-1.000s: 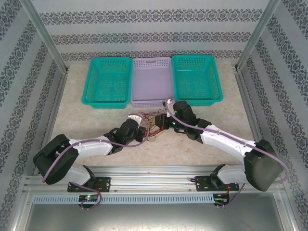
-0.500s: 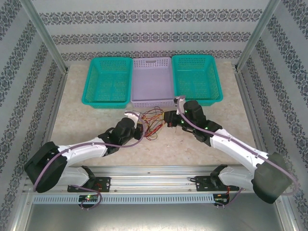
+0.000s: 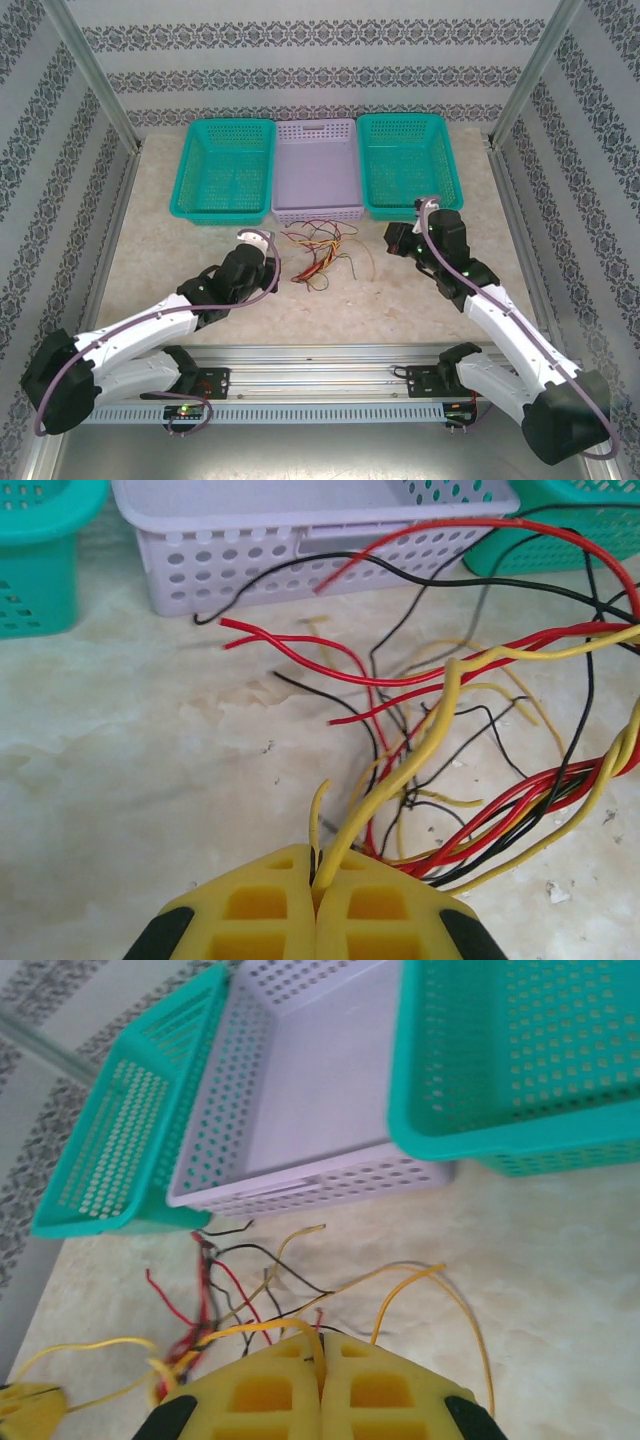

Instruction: Untangle the cables

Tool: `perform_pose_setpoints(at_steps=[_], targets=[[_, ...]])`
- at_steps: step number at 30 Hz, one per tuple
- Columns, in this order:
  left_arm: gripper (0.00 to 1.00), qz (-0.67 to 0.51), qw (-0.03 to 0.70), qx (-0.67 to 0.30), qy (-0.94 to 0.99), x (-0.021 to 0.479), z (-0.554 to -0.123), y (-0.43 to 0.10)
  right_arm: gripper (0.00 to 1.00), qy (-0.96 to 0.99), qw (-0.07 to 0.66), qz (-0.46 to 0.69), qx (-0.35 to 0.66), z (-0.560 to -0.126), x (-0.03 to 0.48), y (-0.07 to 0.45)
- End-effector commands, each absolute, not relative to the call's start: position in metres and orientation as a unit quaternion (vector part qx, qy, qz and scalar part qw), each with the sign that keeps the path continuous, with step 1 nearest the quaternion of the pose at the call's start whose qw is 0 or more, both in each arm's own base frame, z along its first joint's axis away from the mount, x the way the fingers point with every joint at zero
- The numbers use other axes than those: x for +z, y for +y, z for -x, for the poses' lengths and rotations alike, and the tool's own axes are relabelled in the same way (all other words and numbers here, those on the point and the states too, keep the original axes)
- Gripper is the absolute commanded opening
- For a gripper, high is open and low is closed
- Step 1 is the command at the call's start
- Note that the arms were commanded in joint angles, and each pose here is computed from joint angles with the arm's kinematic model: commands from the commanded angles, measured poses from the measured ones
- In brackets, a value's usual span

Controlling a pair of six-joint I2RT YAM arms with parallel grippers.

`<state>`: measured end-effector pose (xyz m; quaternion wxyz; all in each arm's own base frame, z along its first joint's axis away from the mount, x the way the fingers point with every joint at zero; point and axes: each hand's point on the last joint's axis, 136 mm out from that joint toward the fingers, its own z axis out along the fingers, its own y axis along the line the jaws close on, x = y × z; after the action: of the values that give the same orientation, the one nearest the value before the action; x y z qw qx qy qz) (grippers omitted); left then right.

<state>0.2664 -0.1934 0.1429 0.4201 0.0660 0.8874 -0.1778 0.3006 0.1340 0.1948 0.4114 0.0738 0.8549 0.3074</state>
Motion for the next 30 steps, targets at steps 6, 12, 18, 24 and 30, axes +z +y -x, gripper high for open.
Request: perform_pose_setpoints(at_steps=[6, 12, 18, 24, 30], targets=[[0.00, -0.041, 0.401, -0.133, 0.906, 0.168, -0.263, -0.167, 0.00, 0.858, 0.407, -0.173, 0.262, -0.294, 0.173, 0.078], [0.00, -0.037, 0.394, -0.121, 0.910, 0.184, -0.261, -0.157, 0.00, 0.860, 0.403, -0.199, 0.244, -0.293, 0.166, 0.057], [0.00, -0.038, 0.384, -0.123, 0.914, 0.195, -0.257, -0.152, 0.00, 0.865, 0.389, -0.199, 0.247, -0.296, 0.158, 0.054], [0.00, -0.036, 0.357, -0.169, 0.918, 0.185, -0.257, -0.173, 0.13, 0.862, 0.371, -0.105, 0.328, -0.301, 0.176, 0.102], [0.00, -0.027, 0.343, -0.218, 0.913, 0.183, -0.260, -0.193, 0.53, 0.862, 0.383, 0.003, 0.332, -0.289, 0.191, 0.143]])
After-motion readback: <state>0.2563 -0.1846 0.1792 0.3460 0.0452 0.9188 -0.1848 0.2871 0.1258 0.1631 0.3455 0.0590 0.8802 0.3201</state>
